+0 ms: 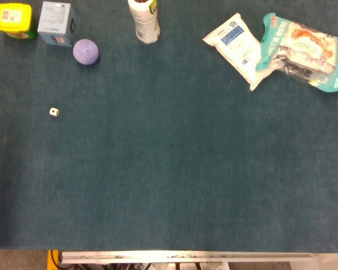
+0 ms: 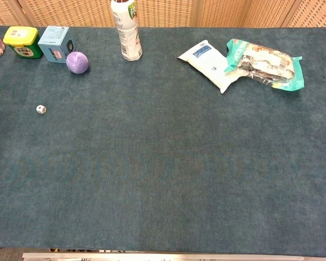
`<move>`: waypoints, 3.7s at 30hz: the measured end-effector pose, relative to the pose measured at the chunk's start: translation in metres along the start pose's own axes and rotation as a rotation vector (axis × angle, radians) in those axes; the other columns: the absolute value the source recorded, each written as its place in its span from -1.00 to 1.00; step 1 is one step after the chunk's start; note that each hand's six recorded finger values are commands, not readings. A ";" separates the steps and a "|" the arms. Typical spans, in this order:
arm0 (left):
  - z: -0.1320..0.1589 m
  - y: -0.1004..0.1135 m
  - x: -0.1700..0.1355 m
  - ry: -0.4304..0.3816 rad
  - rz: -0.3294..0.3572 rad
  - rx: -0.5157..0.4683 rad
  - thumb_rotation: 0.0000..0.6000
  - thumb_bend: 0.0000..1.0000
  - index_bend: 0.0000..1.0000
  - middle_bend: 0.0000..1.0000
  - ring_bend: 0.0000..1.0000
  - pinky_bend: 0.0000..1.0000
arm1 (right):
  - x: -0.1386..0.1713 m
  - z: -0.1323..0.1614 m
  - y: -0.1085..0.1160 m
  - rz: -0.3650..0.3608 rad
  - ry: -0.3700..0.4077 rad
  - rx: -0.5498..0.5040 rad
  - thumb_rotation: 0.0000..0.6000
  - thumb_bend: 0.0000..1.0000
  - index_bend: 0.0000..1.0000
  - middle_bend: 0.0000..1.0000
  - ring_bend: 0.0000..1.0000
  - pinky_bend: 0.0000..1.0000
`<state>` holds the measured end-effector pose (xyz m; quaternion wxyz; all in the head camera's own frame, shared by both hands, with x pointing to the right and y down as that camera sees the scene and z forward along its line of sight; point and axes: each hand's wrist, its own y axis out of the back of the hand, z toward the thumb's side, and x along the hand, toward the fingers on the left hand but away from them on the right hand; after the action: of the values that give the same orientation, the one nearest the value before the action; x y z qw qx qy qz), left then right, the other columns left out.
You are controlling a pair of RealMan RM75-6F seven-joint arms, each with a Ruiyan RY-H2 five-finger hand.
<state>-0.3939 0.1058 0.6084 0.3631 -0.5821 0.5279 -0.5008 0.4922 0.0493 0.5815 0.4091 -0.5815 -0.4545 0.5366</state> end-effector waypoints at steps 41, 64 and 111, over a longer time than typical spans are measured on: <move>0.017 -0.097 0.079 -0.134 -0.572 0.149 0.36 0.48 -0.71 1.00 1.00 1.00 | -0.009 0.004 0.014 -0.039 0.010 0.015 1.00 -0.18 -0.59 -0.30 -0.36 -0.22; -0.006 -0.131 0.099 -0.012 -0.676 0.206 0.40 0.48 -0.71 1.00 1.00 1.00 | -0.003 -0.007 0.013 -0.040 -0.020 0.011 1.00 -0.18 -0.59 -0.30 -0.34 -0.22; 0.009 -0.069 0.082 0.005 -0.284 0.054 0.64 -0.22 -0.93 -0.11 -0.18 0.13 | 0.000 -0.019 0.004 -0.018 -0.043 0.000 1.00 -0.18 -0.65 -0.32 -0.42 -0.28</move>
<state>-0.3726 0.0367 0.6882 0.3026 -0.6396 0.4275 -0.5626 0.5117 0.0481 0.5791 0.4040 -0.5657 -0.4683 0.5454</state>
